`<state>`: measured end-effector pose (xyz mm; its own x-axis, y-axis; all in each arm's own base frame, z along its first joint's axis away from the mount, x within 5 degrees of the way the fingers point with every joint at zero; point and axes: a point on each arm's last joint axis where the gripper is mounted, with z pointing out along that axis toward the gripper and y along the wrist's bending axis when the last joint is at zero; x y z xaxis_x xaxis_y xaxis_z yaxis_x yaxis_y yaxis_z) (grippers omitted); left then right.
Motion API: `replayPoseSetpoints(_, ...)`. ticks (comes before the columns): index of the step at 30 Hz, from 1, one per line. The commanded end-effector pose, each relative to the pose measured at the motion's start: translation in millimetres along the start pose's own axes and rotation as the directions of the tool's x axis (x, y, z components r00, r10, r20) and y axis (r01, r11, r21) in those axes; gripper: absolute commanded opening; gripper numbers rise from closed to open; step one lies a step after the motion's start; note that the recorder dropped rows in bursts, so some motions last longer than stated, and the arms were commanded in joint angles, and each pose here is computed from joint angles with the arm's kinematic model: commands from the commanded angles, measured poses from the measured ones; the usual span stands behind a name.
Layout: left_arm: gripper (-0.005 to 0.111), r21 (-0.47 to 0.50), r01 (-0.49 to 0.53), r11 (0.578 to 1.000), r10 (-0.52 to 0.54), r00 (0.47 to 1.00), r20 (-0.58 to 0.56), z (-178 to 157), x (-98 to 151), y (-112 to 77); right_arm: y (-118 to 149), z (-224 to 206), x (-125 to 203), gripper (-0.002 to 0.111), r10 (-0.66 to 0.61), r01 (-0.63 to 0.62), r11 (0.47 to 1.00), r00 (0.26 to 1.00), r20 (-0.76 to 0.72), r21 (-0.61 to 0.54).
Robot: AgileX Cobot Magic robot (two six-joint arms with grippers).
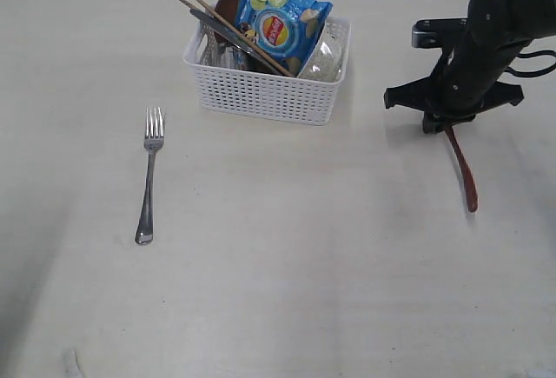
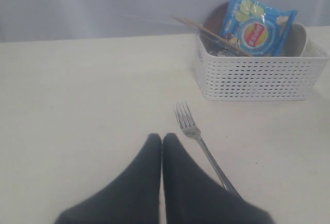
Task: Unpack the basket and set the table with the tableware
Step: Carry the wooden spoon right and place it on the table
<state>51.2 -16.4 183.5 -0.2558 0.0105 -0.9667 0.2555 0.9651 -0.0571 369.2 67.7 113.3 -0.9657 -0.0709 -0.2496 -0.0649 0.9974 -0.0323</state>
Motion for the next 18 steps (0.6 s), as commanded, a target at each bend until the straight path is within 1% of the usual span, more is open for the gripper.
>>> replayPoseSetpoints(1, 0.0, 0.005, 0.001, 1.0, -0.001, 1.0, 0.001, 0.1, 0.8, -0.2, -2.0, 2.9, -0.5, 0.026, -0.002, 0.002, 1.0, 1.0, 0.012, 0.003)
replayPoseSetpoints(3, 0.0, 0.005, 0.001, 1.0, -0.001, 1.0, 0.001, 0.1, 0.8, -0.2, -1.9, 2.9, -0.6, 0.037, -0.002, 0.002, 1.0, 1.0, 0.014, 0.003)
replayPoseSetpoints(5, 0.0, 0.005, 0.001, 1.0, -0.001, 1.0, 0.001, 0.1, 0.8, -0.2, -1.9, 2.9, -0.6, 0.04, -0.002, 0.002, 1.0, 1.0, 0.014, 0.003)
replayPoseSetpoints(10, 0.0, 0.005, 0.001, 1.0, -0.001, 1.0, 0.001, 0.1, 0.8, -0.2, -2.3, 0.9, -0.3, 0.04, -0.001, 0.001, 1.0, 1.0, 0.005, 0.006)
replayPoseSetpoints(13, 0.0, 0.005, -0.001, 1.0, 0.001, 1.0, 0.001, 0.1, 0.8, -0.2, -2.9, -12.5, -7.1, 0.04, -0.012, 0.012, 1.0, 1.0, 0.015, 0.011)
replayPoseSetpoints(18, 0.0, 0.005, -0.001, 1.0, 0.001, 1.0, 0.001, 0.1, 0.8, -0.2, -5.1, -67.0, -33.4, 0.04, -0.03, 0.028, 0.999, 0.991, 0.132, 0.021)
